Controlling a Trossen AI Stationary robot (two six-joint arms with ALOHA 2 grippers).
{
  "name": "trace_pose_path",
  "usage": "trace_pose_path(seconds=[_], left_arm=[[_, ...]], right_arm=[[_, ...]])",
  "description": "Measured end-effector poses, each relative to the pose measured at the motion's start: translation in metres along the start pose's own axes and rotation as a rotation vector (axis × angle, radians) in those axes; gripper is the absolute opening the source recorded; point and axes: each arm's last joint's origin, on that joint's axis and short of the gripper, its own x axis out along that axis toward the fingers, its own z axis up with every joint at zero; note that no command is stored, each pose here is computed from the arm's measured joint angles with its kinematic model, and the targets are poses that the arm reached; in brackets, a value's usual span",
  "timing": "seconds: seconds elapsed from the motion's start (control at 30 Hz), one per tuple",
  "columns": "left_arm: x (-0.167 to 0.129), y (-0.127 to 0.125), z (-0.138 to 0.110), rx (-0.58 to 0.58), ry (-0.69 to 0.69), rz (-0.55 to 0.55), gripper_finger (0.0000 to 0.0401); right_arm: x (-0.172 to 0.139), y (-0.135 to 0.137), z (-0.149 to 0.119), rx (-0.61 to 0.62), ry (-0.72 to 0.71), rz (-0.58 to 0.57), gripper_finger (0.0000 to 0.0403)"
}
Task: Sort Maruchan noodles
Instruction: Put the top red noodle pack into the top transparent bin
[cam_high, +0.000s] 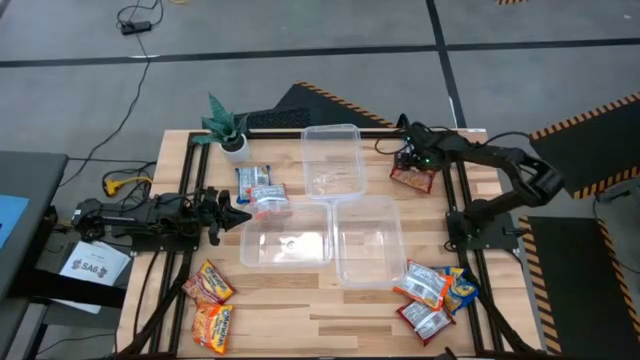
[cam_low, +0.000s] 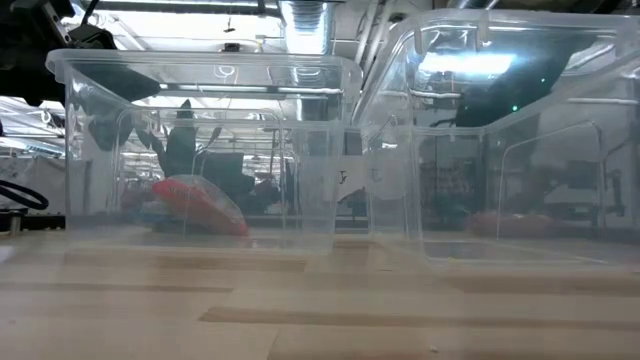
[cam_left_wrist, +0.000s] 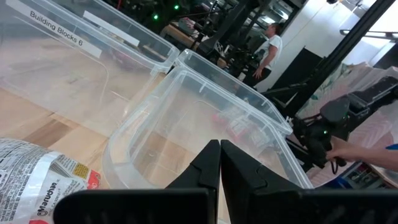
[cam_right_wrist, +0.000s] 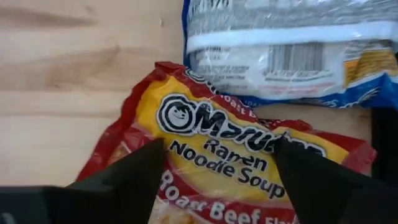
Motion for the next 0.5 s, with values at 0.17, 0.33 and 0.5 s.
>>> trace_pose_path(seconds=[0.17,0.33,0.5], left_arm=[[0.0,0.0,0.0,0.0,0.0,0.0,0.0],[0.0,0.0,0.0,0.0,0.0,0.0,0.0],[0.0,0.0,0.0,0.0,0.0,0.0,0.0]], right_arm=[[0.002,0.003,-0.003,-0.022,0.014,-0.008,0.0179],[-0.01,0.005,-0.007,-0.063,-0.005,0.021,0.0019],[-0.051,0.009,-0.006,-0.084,-0.014,0.054,0.0007]])
